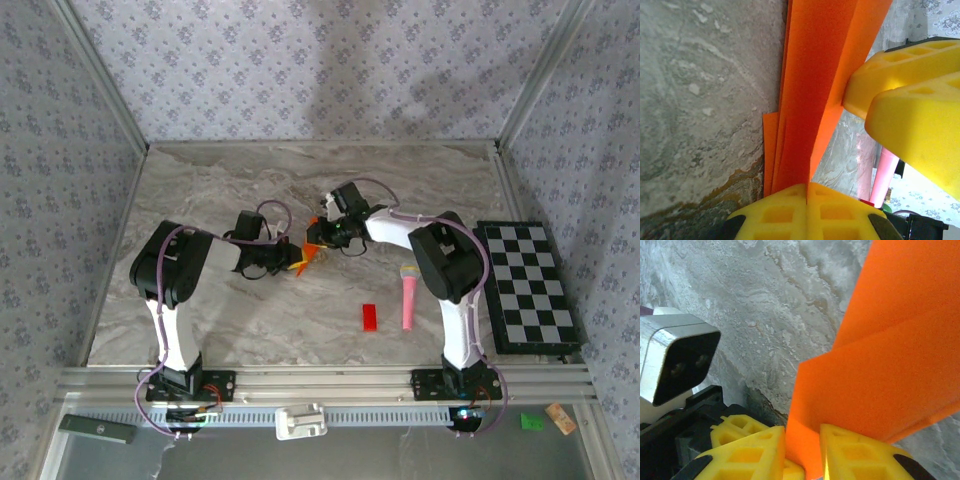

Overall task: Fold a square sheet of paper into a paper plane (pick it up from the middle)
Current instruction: Fold the wing for the fifth time at the center of the table.

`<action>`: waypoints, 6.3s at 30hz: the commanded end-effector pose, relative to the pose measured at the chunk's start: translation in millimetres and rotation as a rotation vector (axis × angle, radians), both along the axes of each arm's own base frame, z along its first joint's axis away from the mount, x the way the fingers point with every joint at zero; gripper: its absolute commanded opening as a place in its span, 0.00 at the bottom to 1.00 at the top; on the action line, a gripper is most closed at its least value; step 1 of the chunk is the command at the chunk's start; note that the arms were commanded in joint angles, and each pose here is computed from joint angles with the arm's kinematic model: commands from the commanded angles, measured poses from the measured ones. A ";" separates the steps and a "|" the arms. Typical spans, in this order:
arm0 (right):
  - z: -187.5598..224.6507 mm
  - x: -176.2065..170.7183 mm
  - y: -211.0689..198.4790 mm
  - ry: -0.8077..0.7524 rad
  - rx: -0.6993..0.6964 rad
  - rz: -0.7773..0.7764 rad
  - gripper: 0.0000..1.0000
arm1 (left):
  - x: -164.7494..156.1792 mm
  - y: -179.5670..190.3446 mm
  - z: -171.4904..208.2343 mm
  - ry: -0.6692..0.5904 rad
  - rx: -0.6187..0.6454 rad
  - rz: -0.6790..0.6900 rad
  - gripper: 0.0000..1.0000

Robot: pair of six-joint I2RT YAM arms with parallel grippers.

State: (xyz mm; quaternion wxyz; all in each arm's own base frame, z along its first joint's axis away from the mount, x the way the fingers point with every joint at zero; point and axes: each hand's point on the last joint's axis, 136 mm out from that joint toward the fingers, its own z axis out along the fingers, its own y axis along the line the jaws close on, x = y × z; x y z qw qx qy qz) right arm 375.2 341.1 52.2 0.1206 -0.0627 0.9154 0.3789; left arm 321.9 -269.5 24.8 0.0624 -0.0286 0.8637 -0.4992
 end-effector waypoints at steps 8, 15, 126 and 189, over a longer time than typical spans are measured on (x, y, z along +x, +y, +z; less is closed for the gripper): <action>-9.4 0.8 10.4 0.029 0.002 0.030 0.25 | -12.2 14.7 -49.1 0.112 0.140 0.048 0.01; -18.1 0.6 9.5 0.045 -0.017 0.031 0.25 | -12.6 14.6 -49.1 0.115 0.139 0.048 0.01; -91.1 -15.2 -46.8 0.258 -0.337 -0.086 0.14 | -85.7 36.2 -26.1 0.049 0.415 -0.225 0.00; -53.3 13.6 -68.0 0.080 -0.185 -0.192 0.14 | -43.6 50.7 -52.7 0.079 0.635 -0.009 0.00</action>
